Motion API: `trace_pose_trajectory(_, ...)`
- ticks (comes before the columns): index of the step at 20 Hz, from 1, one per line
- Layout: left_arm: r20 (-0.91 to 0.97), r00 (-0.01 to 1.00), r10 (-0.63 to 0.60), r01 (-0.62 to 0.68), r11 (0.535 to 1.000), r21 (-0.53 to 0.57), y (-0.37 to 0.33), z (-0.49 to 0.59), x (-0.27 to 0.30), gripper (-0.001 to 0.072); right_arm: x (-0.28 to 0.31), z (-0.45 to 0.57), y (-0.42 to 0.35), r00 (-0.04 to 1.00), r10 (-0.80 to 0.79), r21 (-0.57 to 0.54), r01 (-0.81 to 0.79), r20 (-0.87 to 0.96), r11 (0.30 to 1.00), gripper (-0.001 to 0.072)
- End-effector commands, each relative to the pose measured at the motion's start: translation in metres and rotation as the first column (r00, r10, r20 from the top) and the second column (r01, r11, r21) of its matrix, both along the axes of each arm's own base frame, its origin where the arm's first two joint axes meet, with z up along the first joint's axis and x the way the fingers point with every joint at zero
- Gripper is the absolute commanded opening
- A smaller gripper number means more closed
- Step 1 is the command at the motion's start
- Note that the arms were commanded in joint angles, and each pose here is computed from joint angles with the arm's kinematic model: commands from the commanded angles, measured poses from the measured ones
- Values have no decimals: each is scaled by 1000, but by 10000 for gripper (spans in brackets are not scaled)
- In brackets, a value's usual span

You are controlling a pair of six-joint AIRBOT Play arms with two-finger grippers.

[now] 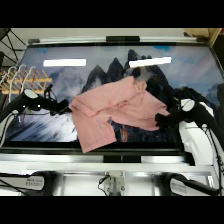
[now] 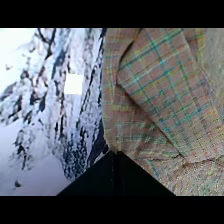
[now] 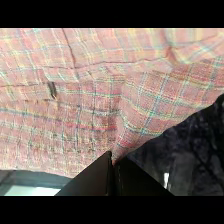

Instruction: Fold the shirts.

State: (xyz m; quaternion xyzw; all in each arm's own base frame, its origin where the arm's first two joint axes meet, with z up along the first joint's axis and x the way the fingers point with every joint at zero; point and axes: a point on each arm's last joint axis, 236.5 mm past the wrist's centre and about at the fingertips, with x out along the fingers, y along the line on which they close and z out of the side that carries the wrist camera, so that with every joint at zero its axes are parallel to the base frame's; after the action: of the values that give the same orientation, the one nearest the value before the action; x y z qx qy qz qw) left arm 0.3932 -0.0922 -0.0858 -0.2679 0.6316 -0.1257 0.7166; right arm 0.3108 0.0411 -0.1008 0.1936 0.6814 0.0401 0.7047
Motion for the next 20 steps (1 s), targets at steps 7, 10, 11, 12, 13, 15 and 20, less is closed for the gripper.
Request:
trace_pose_trajectory(7, -46, 998, -37, 36, 999, -23, -6, 1, -14, 28, 44, 14, -8, 980, -55, -21, 60, 189, 998, 57)
trace_pose_trajectory(10, -49, 998, -41, 40, 999, -23, -6, 1, -15, 28, 56, 27, -9, 975, -51, -20, 57, 218, 998, 72)
trace_pose_trajectory(11, -49, 998, -41, 40, 999, -23, -6, 1, -15, 28, 62, 31, -9, 970, -55, -21, 62, 238, 998, 72)
trace_pose_trajectory(12, -49, 998, -41, 40, 999, -22, -6, 1, -15, 28, 67, 32, -10, 965, -80, -16, 87, 251, 996, 72)
trace_pose_trajectory(13, -47, 998, -44, 43, 999, -21, -6, 1, -15, 28, 67, 29, -11, 966, -87, -17, 94, 243, 995, 72)
trace_pose_trajectory(15, -46, 998, -47, 46, 999, -21, -6, 1, -15, 28, 58, 15, -10, 980, -75, -17, 80, 186, 997, 148)
trace_pose_trajectory(20, -45, 998, -47, 46, 999, -21, -6, 1, -15, 28, 23, 23, -22, 997, 61, -97, -56, 51, 994, 580)
